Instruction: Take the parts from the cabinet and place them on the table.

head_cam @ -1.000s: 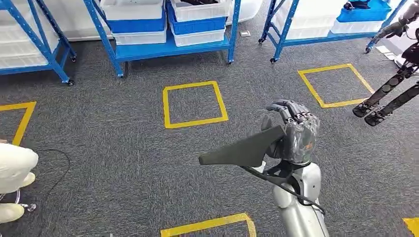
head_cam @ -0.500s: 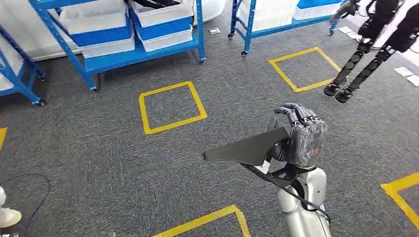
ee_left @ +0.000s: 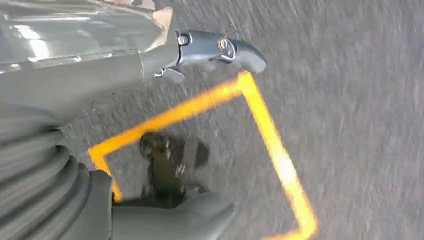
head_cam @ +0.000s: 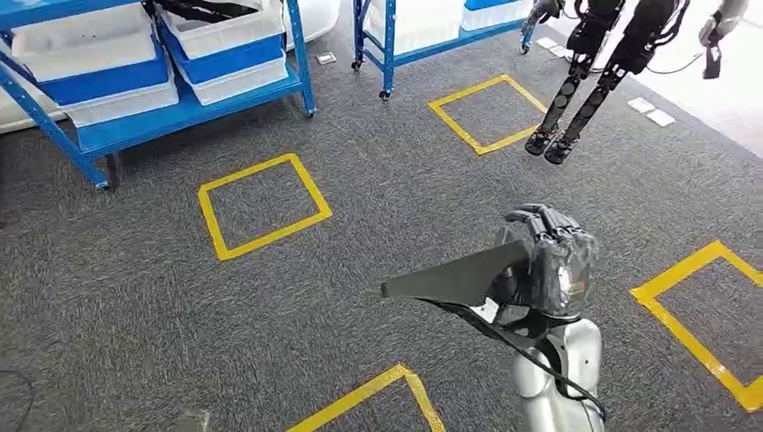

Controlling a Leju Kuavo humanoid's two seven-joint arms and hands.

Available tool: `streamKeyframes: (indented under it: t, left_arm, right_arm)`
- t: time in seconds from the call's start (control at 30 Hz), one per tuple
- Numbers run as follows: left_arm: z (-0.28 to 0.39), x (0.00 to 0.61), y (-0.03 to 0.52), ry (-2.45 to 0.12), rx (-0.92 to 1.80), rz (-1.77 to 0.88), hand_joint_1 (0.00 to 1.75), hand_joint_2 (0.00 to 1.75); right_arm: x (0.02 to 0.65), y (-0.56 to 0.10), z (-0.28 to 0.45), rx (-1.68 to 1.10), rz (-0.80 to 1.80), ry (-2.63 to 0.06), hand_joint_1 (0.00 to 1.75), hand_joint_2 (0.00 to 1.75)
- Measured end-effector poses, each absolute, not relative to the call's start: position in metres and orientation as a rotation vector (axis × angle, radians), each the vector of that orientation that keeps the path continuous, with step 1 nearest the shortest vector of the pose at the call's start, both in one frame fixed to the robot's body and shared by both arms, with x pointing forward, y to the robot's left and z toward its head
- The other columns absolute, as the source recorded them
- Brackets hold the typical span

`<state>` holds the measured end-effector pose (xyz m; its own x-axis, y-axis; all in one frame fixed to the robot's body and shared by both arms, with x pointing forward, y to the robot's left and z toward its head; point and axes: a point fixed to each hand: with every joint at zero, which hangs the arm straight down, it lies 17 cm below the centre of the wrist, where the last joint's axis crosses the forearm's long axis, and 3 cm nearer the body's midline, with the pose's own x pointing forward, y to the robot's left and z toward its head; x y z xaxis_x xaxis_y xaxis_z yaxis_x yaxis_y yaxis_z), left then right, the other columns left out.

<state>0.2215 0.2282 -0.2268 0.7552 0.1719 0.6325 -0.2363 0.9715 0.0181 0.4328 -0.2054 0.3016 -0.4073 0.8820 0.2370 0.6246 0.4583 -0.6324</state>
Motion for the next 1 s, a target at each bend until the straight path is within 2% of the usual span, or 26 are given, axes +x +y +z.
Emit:
streamKeyframes:
  t: [0.6,0.87,1.0]
  left_arm:
    - [-0.227,0.220,0.217,-0.673,0.075,0.214,0.00,1.75]
    - [-0.228,0.217,0.211,-0.657,0.053,0.209,0.00,1.75]
    - [-0.227,0.217,0.205,-0.658,0.034,0.200,0.00,1.75]
  right_arm:
    - [0.440,-0.215,0.297,-1.281,0.608,-2.116,1.75,0.00]
    - [0.469,-0.215,0.306,-1.393,0.678,-2.054,1.75,0.00]
    - [0.496,-0.228,0.326,-1.572,0.730,-1.945,1.75,0.00]
